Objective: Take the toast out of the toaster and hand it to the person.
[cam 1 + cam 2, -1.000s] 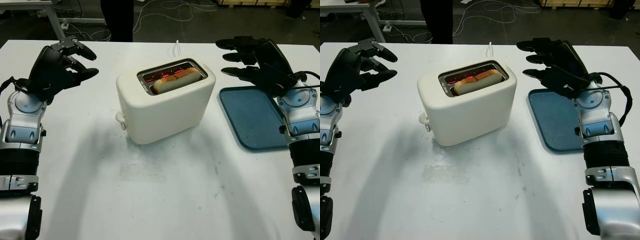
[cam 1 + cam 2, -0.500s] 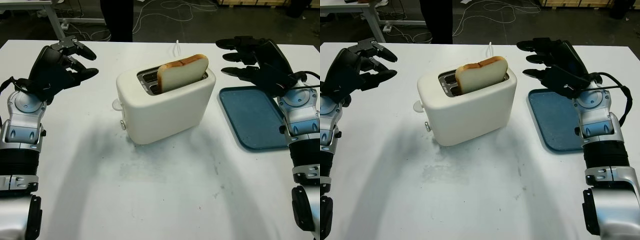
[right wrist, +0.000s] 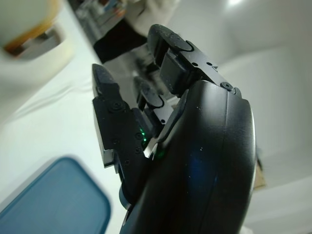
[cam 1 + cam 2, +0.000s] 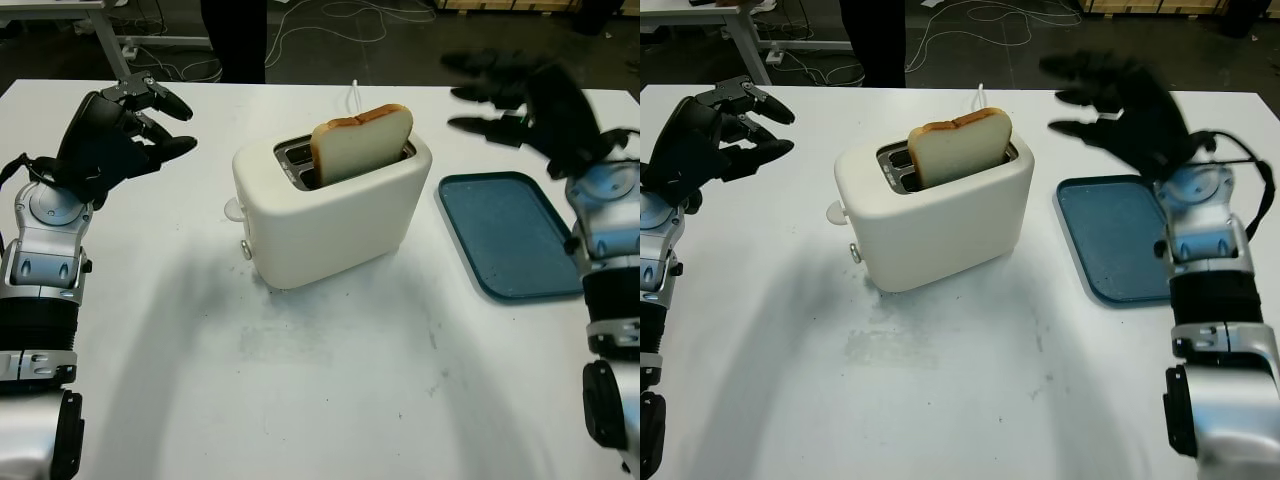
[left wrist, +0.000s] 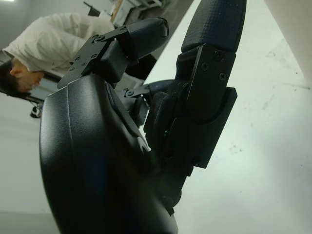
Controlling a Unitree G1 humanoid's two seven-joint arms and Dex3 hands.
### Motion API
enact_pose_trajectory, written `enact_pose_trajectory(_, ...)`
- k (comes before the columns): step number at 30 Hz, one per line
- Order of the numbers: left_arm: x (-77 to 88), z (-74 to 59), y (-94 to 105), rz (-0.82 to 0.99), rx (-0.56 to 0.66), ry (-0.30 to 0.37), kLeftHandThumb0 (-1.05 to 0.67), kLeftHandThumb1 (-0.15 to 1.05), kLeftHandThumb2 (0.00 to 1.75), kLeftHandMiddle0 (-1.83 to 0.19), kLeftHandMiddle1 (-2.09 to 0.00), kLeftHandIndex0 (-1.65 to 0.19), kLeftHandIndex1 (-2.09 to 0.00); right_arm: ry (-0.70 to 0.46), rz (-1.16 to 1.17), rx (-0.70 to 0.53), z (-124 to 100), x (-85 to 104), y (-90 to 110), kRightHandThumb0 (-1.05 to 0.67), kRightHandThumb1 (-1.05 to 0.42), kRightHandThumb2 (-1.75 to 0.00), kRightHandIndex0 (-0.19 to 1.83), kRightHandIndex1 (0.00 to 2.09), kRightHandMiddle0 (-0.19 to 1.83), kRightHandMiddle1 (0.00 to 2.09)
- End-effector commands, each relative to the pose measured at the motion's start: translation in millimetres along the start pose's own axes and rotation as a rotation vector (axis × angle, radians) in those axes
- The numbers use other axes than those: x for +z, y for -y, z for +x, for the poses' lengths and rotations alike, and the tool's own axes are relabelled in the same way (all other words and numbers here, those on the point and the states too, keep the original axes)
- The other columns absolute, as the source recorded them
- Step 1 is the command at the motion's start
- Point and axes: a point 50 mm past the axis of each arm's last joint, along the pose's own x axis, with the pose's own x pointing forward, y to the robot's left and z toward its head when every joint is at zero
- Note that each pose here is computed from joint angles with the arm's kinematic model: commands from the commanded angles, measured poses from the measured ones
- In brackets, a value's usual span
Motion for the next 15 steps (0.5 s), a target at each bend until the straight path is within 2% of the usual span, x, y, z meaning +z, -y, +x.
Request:
enact_pose_trajectory(1, -1.5, -2.3, -0.6, -0.018, 0.006, -0.001, -1.05, 0.92, 0.08, -0.46, -1.34, -0.43, -1.21, 0.095, 0.012, -0.048, 9.7, 26.6, 16.6, -0.13, -0.71, 0.00, 0.79, 0.02, 0.71, 0.03)
enact_pose_trajectory(5, -1.2, -2.4, -0.7, 0.003, 0.004, -0.003, -1.05, 0.92, 0.08, -0.46, -1.35, -0.43, -1.22, 0.219, 0.027, -0.052, 18.4, 61.6, 32.4, -0.12, -0.63, -0.01, 0.80, 0.04, 0.74, 0.04)
enact_pose_trajectory(9, -1.3, -2.6, -0.9, 0.001, 0.004, -0.004, -1.05, 0.92, 0.09, -0.47, -1.34, -0.43, -1.22, 0.332, 0.052, 0.029, 25.1, 95.0, 35.8, -0.33, -0.50, -0.01, 0.85, 0.11, 0.81, 0.10)
enact_pose_trajectory(10, -1.3, -2.7, -0.9, -0.004, 0.004, -0.003, -1.05, 0.92, 0.09, -0.47, -1.35, -0.43, -1.22, 0.346, 0.052, 0.065, 27.1, 100.9, 34.1, -0.39, -0.46, -0.01, 0.84, 0.19, 0.82, 0.15)
enact_pose_trajectory(11, -1.2, -2.8, -1.0, 0.001, 0.003, -0.001, -1.05, 0.92, 0.08, -0.47, -1.35, -0.43, -1.22, 0.357, 0.049, 0.100, 28.8, 105.5, 31.9, -0.40, -0.44, -0.01, 0.73, 0.40, 0.79, 0.23)
enact_pose_trajectory(12, -1.4, -2.9, -1.1, 0.000, 0.004, 0.000, -1.05, 0.92, 0.09, -0.46, -1.35, -0.43, -1.22, 0.367, 0.023, 0.133, 30.6, 109.7, 28.7, -0.46, -0.42, -0.01, 0.54, 0.79, 0.73, 0.38)
enact_pose_trajectory(13, -1.7, -3.0, -1.1, -0.007, 0.005, -0.001, -1.05, 0.92, 0.09, -0.46, -1.35, -0.43, -1.22, 0.368, 0.000, 0.174, 32.5, 112.9, 24.4, -0.53, -0.41, -0.01, 0.45, 0.97, 0.68, 0.48)
enact_pose_trajectory(15, -2.3, -2.9, -1.2, -0.010, 0.008, -0.005, -1.05, 0.92, 0.08, -0.46, -1.35, -0.43, -1.22, 0.349, -0.043, 0.282, 37.8, 115.7, 10.7, -0.53, -0.40, -0.01, 0.36, 1.11, 0.61, 0.57)
